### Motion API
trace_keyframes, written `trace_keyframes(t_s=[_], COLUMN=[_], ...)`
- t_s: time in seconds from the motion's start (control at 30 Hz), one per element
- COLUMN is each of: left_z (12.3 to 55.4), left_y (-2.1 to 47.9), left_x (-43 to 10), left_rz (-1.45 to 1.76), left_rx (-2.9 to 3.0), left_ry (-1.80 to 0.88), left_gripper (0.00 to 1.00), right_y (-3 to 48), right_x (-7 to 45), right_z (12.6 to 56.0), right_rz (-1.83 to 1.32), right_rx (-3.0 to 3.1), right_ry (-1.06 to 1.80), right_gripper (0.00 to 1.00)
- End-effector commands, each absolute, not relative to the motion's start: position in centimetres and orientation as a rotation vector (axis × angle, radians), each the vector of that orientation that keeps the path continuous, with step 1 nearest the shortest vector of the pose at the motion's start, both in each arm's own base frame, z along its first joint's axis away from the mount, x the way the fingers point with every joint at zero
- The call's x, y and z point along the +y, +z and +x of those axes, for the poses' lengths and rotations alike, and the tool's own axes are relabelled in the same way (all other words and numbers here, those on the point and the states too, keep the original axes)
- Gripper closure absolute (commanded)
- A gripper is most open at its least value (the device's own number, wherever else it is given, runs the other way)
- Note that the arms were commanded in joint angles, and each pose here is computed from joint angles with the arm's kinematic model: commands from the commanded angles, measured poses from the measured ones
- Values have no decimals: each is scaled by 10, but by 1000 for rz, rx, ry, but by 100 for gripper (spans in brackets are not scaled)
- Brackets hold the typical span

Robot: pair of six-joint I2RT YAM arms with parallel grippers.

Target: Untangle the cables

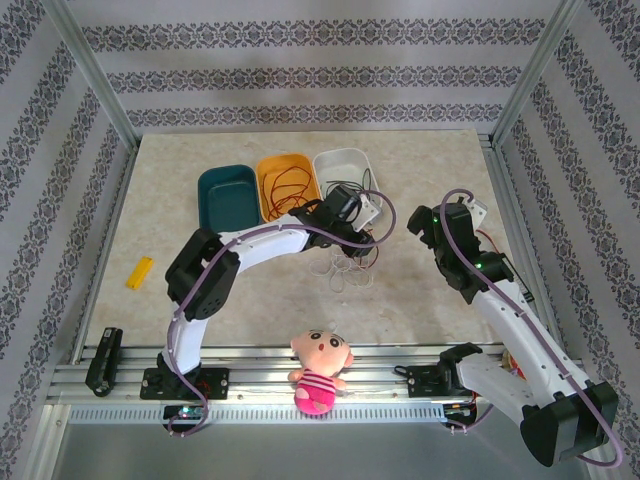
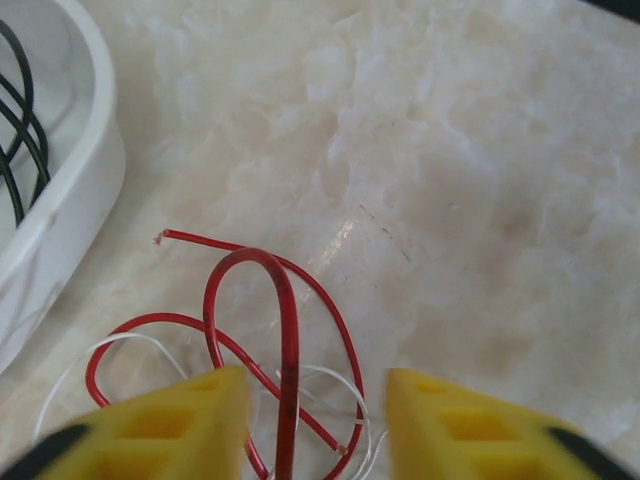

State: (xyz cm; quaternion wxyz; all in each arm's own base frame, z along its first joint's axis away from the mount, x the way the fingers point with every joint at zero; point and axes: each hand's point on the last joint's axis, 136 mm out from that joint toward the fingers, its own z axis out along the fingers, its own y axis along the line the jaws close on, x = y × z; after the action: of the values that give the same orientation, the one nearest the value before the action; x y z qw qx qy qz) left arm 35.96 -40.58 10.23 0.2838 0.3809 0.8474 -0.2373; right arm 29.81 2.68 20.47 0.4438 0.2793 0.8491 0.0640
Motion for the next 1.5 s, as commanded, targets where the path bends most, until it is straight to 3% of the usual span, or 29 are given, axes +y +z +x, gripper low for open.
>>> trace_keyframes(t_s=[0.0,0.1,0.37,0.57,0.77,0.97,1.47], left_z=[355,355,349,346,342,352,344], left_y=[103,121,202,233,245,239,249], left_x=[-411,-415,-410,-400,-402,-395,-399], left_rz=[1051,1033,931,859,795,696,628], left_rx=[2277,2238,2062,2038,2046,2067,2039], left_ry=[-616,-642,-734,-763,-889,-896,-1080], left_gripper=[87,97,100,100,100,100,100], right_y=[201,192,163,153,150,144,112], right_x=[23,28,48,61,92,133,200], right_z=[295,294,289,278,267,257,295], right_rz=[712,694,631,571,430,256,154], right_rx=[2107,2136,2222,2206,2142,2135,2202], right_ry=[159,183,291,415,620,637,577], right_gripper=[2,2,2,2,2,2,2])
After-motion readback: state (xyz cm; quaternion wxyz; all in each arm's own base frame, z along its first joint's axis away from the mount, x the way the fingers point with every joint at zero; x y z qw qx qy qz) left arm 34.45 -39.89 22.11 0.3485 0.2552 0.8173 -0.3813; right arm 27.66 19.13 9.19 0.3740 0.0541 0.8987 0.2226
